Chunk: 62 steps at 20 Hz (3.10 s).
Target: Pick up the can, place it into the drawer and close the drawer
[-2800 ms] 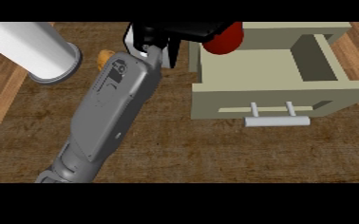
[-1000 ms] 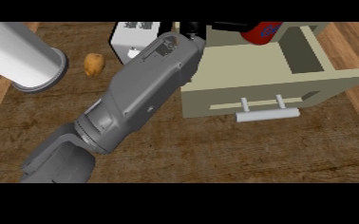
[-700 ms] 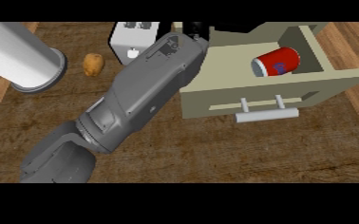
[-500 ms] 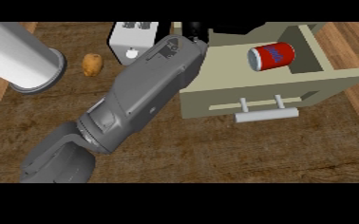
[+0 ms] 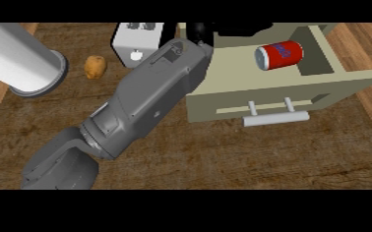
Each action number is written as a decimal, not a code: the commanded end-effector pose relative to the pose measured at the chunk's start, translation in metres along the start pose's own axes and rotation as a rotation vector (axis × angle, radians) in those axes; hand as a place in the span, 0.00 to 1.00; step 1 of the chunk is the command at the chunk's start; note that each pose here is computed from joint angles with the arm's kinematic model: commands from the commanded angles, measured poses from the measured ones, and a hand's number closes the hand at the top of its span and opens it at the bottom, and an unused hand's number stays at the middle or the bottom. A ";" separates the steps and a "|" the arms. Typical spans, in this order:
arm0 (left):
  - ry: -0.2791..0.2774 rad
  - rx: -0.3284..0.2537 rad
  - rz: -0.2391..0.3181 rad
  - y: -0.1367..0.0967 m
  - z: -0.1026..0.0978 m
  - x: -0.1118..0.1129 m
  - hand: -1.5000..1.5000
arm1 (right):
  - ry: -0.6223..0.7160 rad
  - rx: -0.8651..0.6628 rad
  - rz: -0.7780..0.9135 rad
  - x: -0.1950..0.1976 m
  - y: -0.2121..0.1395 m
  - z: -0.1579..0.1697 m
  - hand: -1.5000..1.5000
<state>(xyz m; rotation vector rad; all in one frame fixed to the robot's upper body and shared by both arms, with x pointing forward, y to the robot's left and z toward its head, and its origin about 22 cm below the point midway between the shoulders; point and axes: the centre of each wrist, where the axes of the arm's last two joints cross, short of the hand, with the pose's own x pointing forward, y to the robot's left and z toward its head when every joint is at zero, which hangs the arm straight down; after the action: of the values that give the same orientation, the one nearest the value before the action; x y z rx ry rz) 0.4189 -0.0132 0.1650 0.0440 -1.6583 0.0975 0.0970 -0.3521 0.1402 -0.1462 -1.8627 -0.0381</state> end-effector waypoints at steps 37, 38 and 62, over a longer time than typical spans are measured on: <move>-0.047 0.000 0.059 0.019 -0.005 0.032 0.00 | -0.289 0.334 0.985 -0.057 0.161 -0.185 0.00; -0.046 0.018 0.049 0.016 -0.003 0.033 0.00 | -0.292 0.350 1.016 -0.066 0.167 -0.184 0.00; -0.052 0.032 0.042 0.101 -0.007 0.053 0.00 | -0.215 0.233 1.329 -0.179 0.193 -0.261 0.00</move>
<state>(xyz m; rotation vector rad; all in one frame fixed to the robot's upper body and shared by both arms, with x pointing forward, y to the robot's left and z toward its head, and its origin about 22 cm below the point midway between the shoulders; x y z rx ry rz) 0.4154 0.0850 0.2135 0.0456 -1.7103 0.1674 0.4128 -0.1952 0.0530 -1.2001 -1.6830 1.1553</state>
